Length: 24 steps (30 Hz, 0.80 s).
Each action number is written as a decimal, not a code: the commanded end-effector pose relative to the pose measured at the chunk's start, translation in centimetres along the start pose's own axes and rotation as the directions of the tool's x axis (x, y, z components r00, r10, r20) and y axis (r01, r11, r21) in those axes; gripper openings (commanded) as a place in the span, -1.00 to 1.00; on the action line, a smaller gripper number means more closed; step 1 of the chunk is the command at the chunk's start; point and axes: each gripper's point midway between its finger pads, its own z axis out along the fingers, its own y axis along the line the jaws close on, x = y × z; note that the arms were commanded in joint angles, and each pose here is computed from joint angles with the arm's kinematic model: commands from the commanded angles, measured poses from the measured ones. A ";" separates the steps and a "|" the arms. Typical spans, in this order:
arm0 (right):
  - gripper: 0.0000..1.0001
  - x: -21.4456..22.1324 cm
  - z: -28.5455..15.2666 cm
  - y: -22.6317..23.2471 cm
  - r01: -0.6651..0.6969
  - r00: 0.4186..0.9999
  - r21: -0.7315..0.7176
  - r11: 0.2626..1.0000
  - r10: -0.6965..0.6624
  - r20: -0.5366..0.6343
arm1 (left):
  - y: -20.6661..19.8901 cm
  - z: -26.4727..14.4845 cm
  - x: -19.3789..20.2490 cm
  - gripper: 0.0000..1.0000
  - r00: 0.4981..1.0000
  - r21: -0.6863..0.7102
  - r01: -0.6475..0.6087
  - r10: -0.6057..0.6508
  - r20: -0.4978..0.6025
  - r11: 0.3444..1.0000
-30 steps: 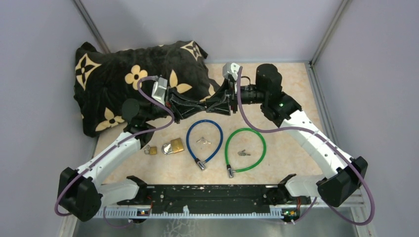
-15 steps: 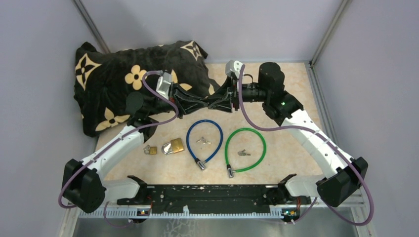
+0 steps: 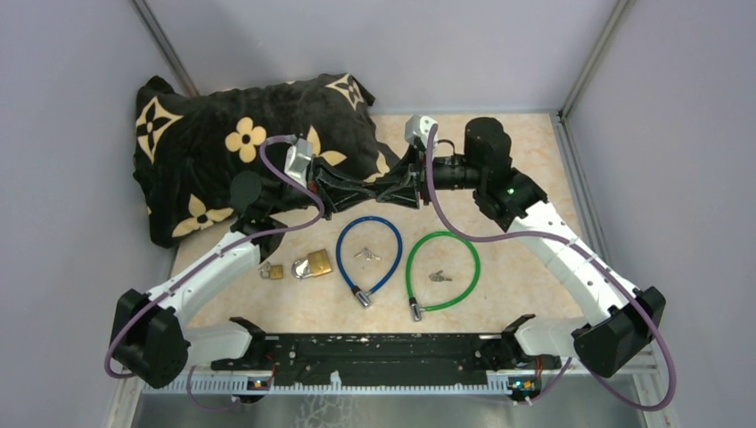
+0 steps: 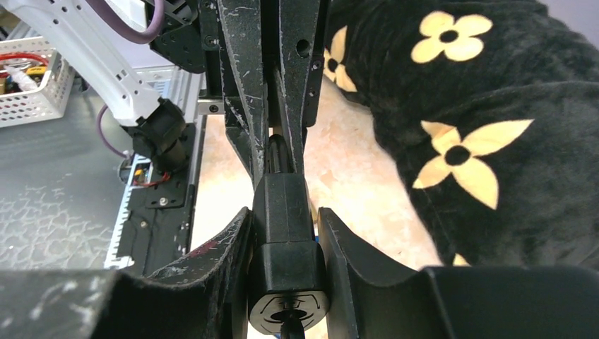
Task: Lock with the key
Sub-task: Lock the lock.
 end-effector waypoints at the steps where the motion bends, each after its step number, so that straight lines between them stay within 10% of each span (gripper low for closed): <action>1: -1.00 -2.3 5.8 2.3 0.191 0.975 -0.105 0.976 -0.176 0.138 | -9.5 1.8 6.4 -1.00 0.978 0.296 0.164 -0.116 -0.173 0.941; 8: -0.90 0.8 4.7 3.3 0.074 0.997 -0.125 0.989 -0.073 0.010 | -7.5 -1.2 5.1 -1.00 0.992 0.133 0.117 -0.108 -0.071 0.984; 14: 0.95 2.2 3.4 4.6 -0.013 0.999 -0.150 0.989 0.005 -0.050 | -5.5 -4.3 4.3 -1.00 0.992 -0.006 0.124 -0.125 -0.014 0.992; 24: 0.88 5.0 -1.5 2.3 -0.171 0.980 -0.013 0.985 0.169 -0.105 | -4.6 -9.2 4.8 -1.00 0.994 -0.159 0.100 -0.094 0.047 0.982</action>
